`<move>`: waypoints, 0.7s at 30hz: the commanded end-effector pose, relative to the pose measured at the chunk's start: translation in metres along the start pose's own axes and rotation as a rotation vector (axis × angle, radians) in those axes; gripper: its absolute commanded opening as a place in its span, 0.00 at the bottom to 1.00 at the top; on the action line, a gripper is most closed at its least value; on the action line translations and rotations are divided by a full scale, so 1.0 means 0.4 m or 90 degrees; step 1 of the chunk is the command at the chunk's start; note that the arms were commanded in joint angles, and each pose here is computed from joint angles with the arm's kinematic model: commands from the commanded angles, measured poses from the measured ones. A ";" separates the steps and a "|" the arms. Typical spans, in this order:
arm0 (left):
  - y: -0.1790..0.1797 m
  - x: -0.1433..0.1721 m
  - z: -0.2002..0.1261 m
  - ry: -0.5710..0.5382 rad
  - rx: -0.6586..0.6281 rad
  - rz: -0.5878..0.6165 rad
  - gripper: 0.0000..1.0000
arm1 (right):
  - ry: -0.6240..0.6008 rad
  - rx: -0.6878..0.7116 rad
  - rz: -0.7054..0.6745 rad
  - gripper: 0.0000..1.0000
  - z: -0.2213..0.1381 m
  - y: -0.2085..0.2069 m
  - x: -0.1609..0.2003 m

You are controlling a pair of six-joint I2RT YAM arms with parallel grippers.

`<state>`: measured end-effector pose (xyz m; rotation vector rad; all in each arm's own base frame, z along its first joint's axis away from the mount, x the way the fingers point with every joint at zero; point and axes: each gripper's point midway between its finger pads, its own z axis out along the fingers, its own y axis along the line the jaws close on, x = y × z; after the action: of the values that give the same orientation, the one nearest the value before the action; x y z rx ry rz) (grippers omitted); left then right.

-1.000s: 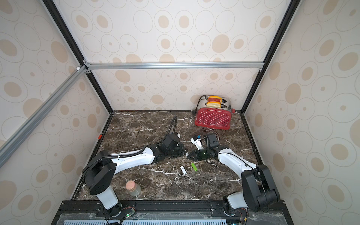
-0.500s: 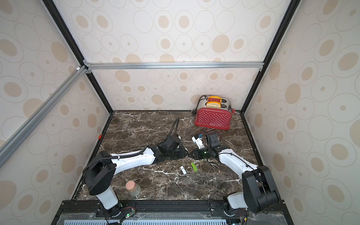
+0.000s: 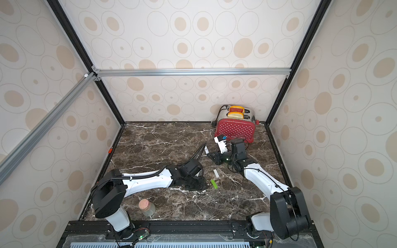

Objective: Close the usb drive cover
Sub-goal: Close the cover of the USB drive, then place the USB drive at the center of the board.

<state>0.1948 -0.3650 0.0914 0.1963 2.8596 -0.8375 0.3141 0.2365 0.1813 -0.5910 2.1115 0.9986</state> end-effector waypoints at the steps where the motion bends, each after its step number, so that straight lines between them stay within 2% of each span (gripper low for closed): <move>1: 0.001 -0.043 -0.095 -0.063 -0.024 0.035 0.51 | -0.007 0.032 0.000 0.00 -0.002 -0.022 -0.012; 3: 0.018 -0.064 -0.132 -0.091 -0.045 0.040 0.51 | 0.005 0.066 0.011 0.00 -0.001 -0.048 -0.003; 10: 0.167 -0.166 -0.275 -0.203 -0.144 -0.019 0.76 | 0.100 0.312 0.058 0.00 -0.039 -0.212 0.056; 11: 0.191 -0.173 -0.301 -0.216 -0.175 -0.021 0.83 | 0.118 0.343 0.062 0.00 -0.046 -0.232 0.069; 13: 0.206 -0.197 -0.348 -0.248 -0.211 -0.009 0.85 | 0.143 0.378 0.070 0.00 -0.051 -0.259 0.090; 14: 0.221 -0.207 -0.375 -0.268 -0.243 -0.007 0.94 | 0.157 0.394 0.077 0.00 -0.051 -0.271 0.103; 15: 0.233 -0.215 -0.397 -0.283 -0.269 -0.009 0.99 | 0.169 0.406 0.083 0.00 -0.053 -0.281 0.113; 17: 0.249 -0.234 -0.434 -0.314 -0.304 -0.003 0.99 | 0.202 0.432 0.097 0.00 -0.053 -0.303 0.142; 21: 0.291 -0.255 -0.471 -0.331 -0.343 -0.023 0.99 | 0.253 0.481 0.112 0.00 -0.063 -0.340 0.188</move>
<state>0.2861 -0.2066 0.1919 -0.0976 2.5111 -0.2324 0.3506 0.1494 0.0822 -0.2742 2.6094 0.2503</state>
